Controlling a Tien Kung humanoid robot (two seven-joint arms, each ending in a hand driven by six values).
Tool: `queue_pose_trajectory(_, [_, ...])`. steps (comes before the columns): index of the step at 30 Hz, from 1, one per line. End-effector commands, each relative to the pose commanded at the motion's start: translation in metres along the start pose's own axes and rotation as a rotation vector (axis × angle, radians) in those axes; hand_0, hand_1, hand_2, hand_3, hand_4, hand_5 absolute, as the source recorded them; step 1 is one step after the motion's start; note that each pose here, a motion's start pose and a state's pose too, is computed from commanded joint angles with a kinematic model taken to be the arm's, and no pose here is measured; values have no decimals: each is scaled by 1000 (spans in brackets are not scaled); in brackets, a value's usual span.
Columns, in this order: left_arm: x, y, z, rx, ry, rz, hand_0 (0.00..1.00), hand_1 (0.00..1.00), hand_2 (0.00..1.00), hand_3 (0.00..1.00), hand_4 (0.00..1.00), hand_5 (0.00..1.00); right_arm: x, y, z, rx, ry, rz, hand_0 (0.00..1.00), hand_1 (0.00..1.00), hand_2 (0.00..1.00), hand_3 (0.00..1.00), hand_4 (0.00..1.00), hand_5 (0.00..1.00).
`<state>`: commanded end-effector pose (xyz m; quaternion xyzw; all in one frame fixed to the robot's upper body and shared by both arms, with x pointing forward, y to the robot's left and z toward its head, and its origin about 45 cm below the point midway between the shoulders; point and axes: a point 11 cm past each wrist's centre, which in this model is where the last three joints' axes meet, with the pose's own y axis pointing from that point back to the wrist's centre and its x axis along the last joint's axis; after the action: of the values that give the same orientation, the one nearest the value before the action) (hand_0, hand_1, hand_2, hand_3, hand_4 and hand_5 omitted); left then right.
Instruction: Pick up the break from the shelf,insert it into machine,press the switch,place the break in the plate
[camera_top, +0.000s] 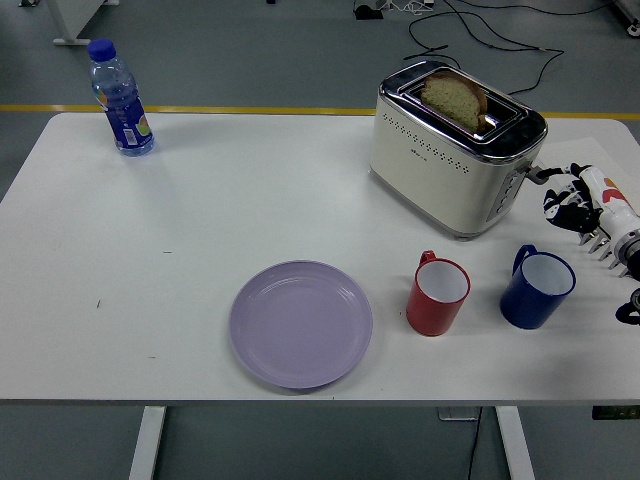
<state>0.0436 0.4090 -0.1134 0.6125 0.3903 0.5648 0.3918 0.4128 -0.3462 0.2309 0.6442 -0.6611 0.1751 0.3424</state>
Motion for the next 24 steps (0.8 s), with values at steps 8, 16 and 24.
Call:
queue_pose_trajectory(8, [-1, 0, -1, 4, -5, -1, 656, 570, 586, 611, 314, 992, -6, -3, 9, -32, -5, -12, 103, 196, 316, 710, 409, 55])
queue_pose_trajectory(16, [-1, 0, -2, 4, -4, -2, 656, 570, 587, 611, 314, 993, -11, -4, 15, -51, -1, -23, 102, 195, 315, 709, 410, 58])
queue_pose_trajectory(24, [-1, 0, -2, 4, -3, -3, 656, 570, 588, 610, 314, 993, -9, -6, 18, -67, 9, -15, 100, 195, 314, 708, 411, 60])
